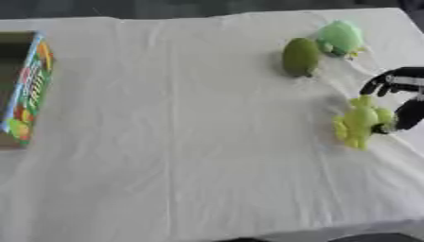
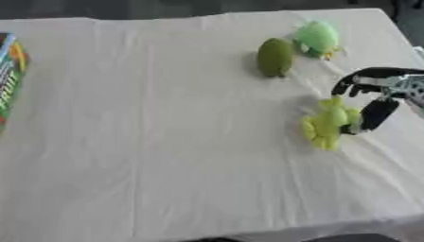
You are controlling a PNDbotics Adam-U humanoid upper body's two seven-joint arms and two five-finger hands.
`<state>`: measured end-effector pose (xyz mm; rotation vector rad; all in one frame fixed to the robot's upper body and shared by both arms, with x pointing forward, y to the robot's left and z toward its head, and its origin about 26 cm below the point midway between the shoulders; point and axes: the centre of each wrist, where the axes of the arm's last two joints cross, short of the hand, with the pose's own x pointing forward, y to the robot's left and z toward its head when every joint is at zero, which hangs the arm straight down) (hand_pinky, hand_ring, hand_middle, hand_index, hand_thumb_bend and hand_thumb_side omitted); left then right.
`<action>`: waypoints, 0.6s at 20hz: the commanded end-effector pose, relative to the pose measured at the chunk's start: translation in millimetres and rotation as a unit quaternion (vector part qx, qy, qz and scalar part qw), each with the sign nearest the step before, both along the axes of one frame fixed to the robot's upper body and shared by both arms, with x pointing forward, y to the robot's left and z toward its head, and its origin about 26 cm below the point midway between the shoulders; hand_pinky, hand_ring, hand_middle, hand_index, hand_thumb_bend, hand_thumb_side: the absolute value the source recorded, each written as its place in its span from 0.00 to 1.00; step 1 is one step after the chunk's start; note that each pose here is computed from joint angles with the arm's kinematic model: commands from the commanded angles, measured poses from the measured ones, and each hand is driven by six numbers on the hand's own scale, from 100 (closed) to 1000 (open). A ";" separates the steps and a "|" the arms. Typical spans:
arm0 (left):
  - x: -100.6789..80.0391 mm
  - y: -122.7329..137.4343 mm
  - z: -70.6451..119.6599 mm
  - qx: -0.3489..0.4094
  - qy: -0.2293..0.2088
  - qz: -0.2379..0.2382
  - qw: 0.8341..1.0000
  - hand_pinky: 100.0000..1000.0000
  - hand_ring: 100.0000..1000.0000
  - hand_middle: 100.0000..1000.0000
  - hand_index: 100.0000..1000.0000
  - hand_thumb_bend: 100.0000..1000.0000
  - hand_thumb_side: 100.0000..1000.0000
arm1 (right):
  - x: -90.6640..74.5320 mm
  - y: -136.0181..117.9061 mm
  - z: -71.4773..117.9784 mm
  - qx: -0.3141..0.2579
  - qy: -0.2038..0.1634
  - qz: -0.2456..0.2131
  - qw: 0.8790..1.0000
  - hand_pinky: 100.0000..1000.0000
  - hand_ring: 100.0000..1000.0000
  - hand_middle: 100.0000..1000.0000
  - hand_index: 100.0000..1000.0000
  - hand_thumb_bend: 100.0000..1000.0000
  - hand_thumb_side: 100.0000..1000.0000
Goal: Pick up the objects with one hand, pass them to the other hand, and then place them into the box on the other side of the table.
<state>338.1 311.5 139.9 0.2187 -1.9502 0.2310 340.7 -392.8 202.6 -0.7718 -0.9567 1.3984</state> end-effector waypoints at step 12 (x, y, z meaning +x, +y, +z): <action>0.4 1.4 9.9 0.013 -0.012 -0.006 1.000 0.58 0.90 0.74 0.77 0.50 0.53 | 8.8 -0.9 3.2 -0.041 0.040 0.022 0.998 0.87 0.83 0.80 0.82 0.41 0.00</action>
